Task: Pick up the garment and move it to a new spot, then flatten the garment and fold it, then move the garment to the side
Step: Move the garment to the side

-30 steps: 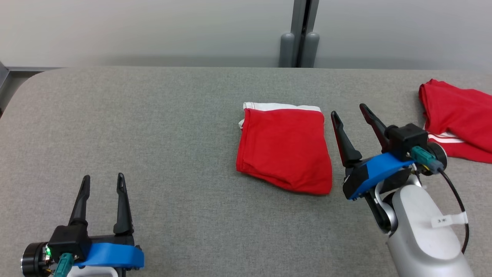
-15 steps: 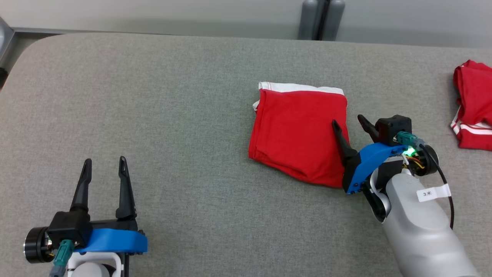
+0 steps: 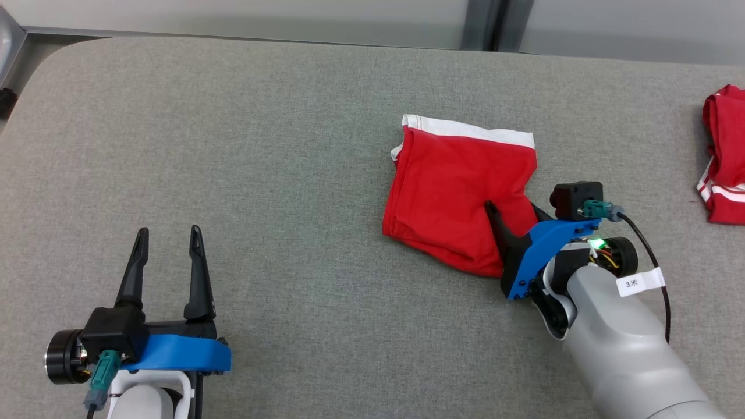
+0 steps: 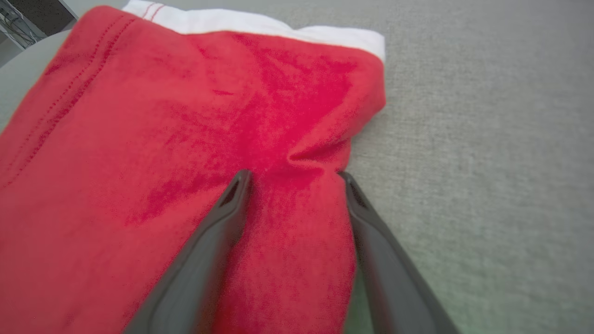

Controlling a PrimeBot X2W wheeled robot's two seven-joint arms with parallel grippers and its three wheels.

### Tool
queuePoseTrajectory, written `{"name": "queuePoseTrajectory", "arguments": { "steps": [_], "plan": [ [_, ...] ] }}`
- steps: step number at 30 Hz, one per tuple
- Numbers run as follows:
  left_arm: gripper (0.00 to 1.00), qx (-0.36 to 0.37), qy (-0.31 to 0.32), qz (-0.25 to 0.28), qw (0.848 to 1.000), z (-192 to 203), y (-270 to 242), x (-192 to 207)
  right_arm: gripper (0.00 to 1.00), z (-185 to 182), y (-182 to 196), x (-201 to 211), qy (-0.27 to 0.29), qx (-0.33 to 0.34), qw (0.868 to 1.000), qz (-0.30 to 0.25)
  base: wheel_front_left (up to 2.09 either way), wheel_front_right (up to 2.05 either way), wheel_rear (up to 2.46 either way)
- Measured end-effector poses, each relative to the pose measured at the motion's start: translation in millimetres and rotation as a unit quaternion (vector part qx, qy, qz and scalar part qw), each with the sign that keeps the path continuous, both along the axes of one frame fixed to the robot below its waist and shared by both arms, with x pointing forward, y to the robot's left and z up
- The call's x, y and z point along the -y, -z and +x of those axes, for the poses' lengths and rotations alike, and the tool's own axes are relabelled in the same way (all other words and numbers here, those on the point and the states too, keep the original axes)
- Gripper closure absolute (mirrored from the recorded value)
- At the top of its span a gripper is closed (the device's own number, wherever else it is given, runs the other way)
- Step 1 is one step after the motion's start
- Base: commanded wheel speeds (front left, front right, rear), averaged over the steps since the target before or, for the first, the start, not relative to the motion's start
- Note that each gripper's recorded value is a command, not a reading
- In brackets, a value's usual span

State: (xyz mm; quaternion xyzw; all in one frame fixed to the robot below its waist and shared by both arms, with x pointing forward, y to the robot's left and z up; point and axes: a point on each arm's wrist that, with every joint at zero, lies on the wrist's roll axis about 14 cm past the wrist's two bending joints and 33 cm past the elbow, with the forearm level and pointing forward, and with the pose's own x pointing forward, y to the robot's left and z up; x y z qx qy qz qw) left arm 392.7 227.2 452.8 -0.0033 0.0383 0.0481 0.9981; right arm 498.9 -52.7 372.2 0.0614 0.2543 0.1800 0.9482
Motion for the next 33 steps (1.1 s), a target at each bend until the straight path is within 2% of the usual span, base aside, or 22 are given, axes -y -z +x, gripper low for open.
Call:
{"name": "queuePoseTrajectory", "arguments": {
  "steps": [2, 6, 9, 13, 17, 22, 33],
  "plan": [
    [0.0, -0.001, 0.001, -0.001, 1.0, 0.6, 1.0, 0.8, 1.0, -0.9, -2.7, -9.2, -0.007, -0.002, 1.0, 0.016, 0.0, 0.0, 0.0],
    [0.0, -0.003, 0.008, -0.005, 1.0, 3.2, 3.5, 5.6, 1.0, -4.2, -1.9, -14.6, -0.015, -0.002, 1.0, 0.023, 0.0, 0.0, 0.0],
    [0.0, -0.002, 0.015, -0.007, 1.0, 7.5, 4.0, 10.4, 1.0, 0.0, -4.3, -9.2, -0.021, 0.016, 1.0, 0.007, 0.0, 0.0, 0.0],
    [0.0, 0.01, 0.032, -0.008, 0.999, 20.5, -0.2, 21.1, 1.0, 19.2, -15.1, 16.9, -0.044, 0.065, 0.995, -0.057, 0.0, 0.0, 0.0],
    [0.0, 0.023, 0.056, -0.011, 0.998, 39.0, -3.6, 36.7, 1.0, 37.9, -26.9, 45.3, -0.075, 0.109, 0.983, -0.129, 0.0, 0.0, 0.0],
    [0.0, 0.025, 0.093, -0.015, 0.995, 56.3, 2.6, 61.2, 1.0, 57.3, -43.9, 96.5, -0.071, 0.138, 0.968, -0.195, 0.0, 0.0, 0.0],
    [0.0, 0.026, 0.173, -0.023, 0.984, 93.1, 27.3, 115.1, 1.0, 68.7, -78.8, 252.0, 0.029, 0.123, 0.944, -0.304, 0.0, 0.0, 0.0]
  ]
}}
